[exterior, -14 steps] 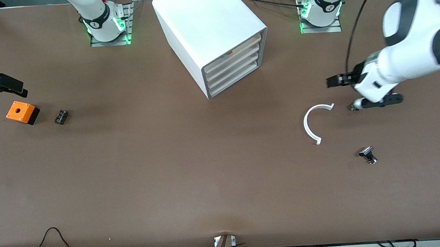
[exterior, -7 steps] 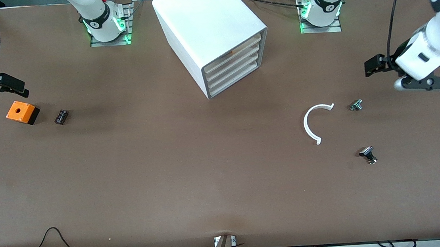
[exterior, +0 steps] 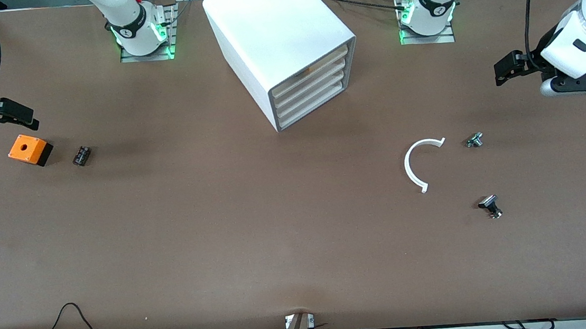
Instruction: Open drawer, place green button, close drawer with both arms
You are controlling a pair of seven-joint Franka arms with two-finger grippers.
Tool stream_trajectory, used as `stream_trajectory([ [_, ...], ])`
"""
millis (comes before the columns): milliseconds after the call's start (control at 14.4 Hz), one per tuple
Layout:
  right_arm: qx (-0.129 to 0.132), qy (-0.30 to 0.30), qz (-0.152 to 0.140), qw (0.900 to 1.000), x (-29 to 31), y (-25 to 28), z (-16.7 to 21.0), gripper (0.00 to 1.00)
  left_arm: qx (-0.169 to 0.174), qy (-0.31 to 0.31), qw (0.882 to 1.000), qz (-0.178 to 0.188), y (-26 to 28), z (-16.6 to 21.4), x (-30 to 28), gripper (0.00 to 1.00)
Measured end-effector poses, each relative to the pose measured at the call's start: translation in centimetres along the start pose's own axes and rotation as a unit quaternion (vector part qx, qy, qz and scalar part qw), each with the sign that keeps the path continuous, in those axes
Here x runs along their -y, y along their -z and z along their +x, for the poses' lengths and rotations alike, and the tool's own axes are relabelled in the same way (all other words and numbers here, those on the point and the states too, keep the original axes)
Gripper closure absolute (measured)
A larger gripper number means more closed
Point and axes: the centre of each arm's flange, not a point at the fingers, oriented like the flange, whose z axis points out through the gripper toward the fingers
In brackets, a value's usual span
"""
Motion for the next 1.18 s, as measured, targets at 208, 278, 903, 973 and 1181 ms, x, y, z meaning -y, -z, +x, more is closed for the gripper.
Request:
stream_trajectory([
  [208,0.0,0.0,0.0,1.0,0.01,0.0,0.0,0.0,0.001,0.007,1.0,0.0,-0.34,0.11,0.42,0.0],
  [278,0.0,0.0,0.0,1.0,0.05,0.0,0.0,0.0,0.0,0.01,1.0,-0.001,-0.34,0.14,0.64,0.0],
  [903,0.0,0.001,0.0,1.0,0.13,0.0,0.0,0.0,-0.01,0.016,1.0,-0.002,-0.26,0.54,0.66,0.0],
  [973,0.0,0.001,0.0,1.0,0.13,0.01,0.0,0.0,-0.012,0.016,1.0,-0.002,-0.22,0.57,0.65,0.0],
  [1181,-0.001,0.001,0.0,1.0,0.13,0.03,0.02,0.0,-0.014,0.017,1.0,-0.002,-0.18,0.61,0.69,0.0],
])
